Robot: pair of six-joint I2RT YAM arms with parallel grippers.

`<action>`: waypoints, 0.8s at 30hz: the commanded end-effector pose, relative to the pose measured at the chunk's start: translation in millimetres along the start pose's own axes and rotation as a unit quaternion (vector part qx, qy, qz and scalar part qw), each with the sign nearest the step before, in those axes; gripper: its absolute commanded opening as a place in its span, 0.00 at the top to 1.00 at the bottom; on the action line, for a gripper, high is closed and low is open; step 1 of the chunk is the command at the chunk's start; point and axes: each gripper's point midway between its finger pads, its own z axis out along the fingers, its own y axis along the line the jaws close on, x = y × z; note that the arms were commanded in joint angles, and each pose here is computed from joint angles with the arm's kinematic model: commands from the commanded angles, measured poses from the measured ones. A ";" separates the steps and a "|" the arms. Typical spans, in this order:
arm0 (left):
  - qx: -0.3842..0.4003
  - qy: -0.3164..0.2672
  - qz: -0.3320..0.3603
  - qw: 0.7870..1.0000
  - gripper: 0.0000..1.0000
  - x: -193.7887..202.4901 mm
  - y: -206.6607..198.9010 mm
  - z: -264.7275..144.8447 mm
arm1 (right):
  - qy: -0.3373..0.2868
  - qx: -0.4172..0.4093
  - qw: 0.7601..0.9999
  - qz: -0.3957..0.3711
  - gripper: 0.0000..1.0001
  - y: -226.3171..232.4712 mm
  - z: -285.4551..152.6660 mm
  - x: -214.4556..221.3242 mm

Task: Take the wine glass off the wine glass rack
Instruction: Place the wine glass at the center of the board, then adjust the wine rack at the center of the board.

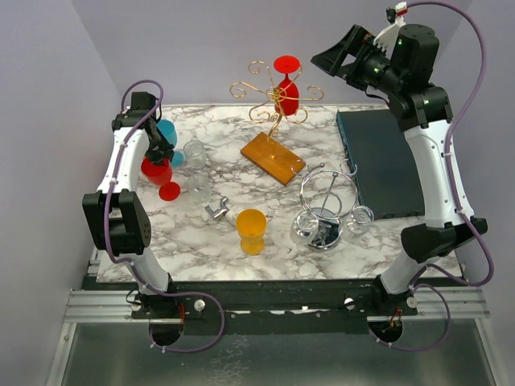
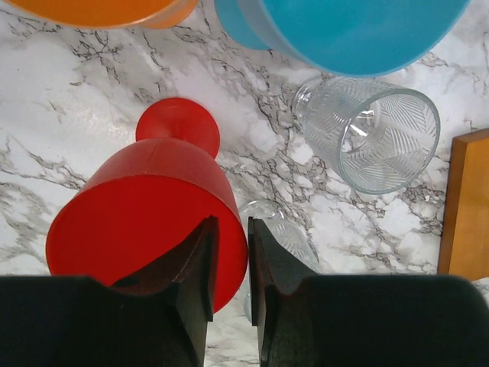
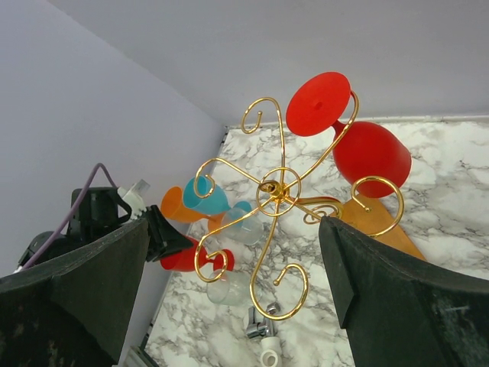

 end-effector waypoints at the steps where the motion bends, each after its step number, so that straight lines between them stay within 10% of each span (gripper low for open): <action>1: 0.014 -0.018 0.008 1.000 0.70 -13.1 -7.5 -10.7 | -0.010 0.006 1.000 -0.012 0.00 -5.3 5.9 -4.8; 24: 0.070 -0.093 0.016 0.993 0.53 -29.6 -13.9 -91.3 | -0.023 -0.014 1.000 -0.010 0.00 -21.5 41.7 -21.3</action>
